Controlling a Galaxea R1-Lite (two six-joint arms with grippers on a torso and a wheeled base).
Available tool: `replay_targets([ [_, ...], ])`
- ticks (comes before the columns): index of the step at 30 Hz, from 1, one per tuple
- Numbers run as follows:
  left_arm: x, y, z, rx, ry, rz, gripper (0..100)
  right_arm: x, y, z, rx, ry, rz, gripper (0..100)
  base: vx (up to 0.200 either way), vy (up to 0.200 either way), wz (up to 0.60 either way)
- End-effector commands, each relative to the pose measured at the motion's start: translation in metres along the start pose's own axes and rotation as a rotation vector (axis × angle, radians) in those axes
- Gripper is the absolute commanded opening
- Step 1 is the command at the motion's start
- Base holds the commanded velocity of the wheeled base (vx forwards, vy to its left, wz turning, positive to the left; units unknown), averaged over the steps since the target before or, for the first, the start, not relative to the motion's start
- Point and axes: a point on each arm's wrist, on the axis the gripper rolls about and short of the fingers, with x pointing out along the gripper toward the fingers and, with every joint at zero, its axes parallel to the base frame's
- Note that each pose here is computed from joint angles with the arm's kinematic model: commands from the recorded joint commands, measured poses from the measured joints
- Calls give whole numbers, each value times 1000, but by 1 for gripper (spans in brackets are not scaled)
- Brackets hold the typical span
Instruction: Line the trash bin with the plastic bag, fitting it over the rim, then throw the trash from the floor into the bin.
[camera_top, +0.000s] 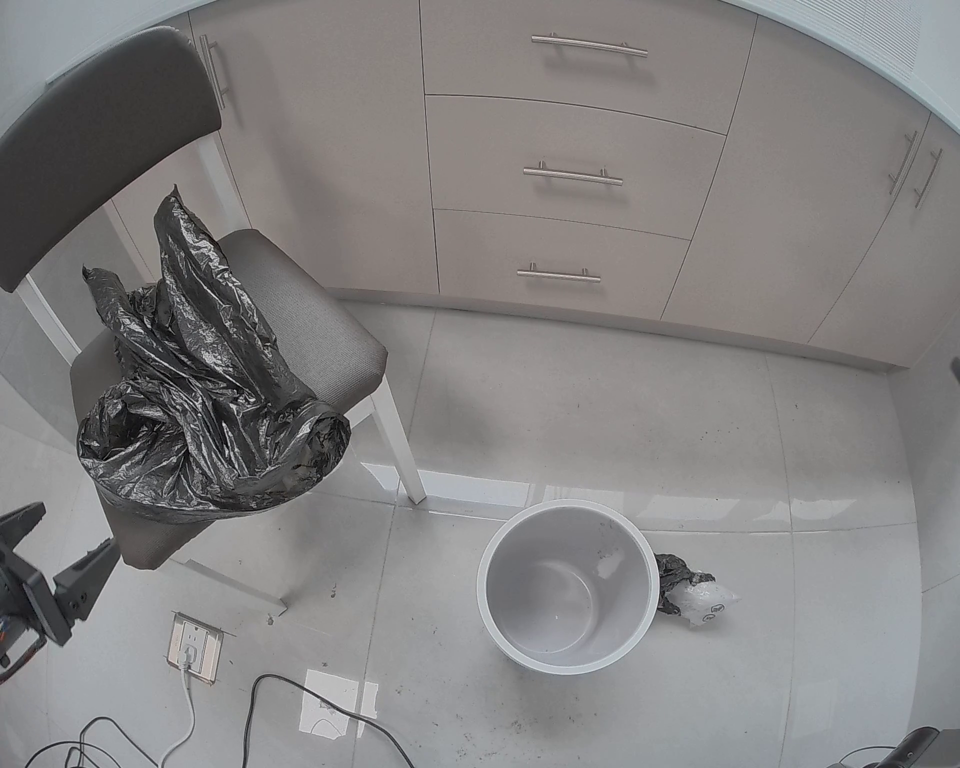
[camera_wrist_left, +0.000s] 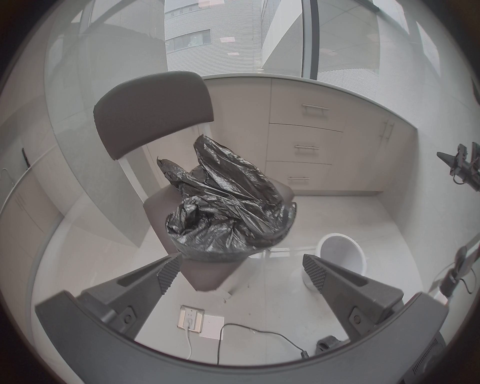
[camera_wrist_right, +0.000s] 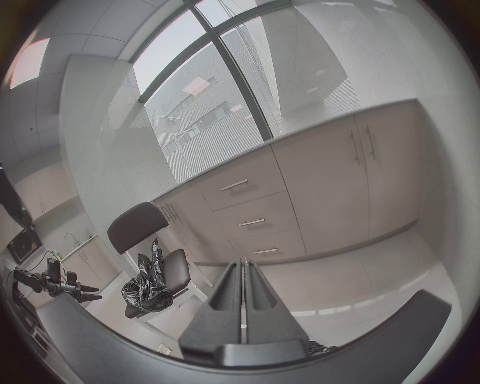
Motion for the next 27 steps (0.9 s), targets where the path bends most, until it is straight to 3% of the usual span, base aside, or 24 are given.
replay_targets([
  [1,51,8,11,3,63,118,100,68,-25,-75,112,262,-31,0,0,0,0],
  [6,57,4,14,19,68,53,100,72,-28,-80,121,276,-45,0,0,0,0],
  [10,56,-9,16,67,47,-112,100,70,-29,-84,122,294,-45,0,0,0,0],
  [16,54,-25,7,319,39,-298,100,71,-28,-86,125,306,-44,0,0,0,0],
  [20,59,-35,4,396,49,-397,100,72,-30,-90,131,324,-51,0,0,0,0],
  [27,82,-42,-4,559,121,-427,100,74,-29,-93,165,337,-51,0,0,0,0],
])
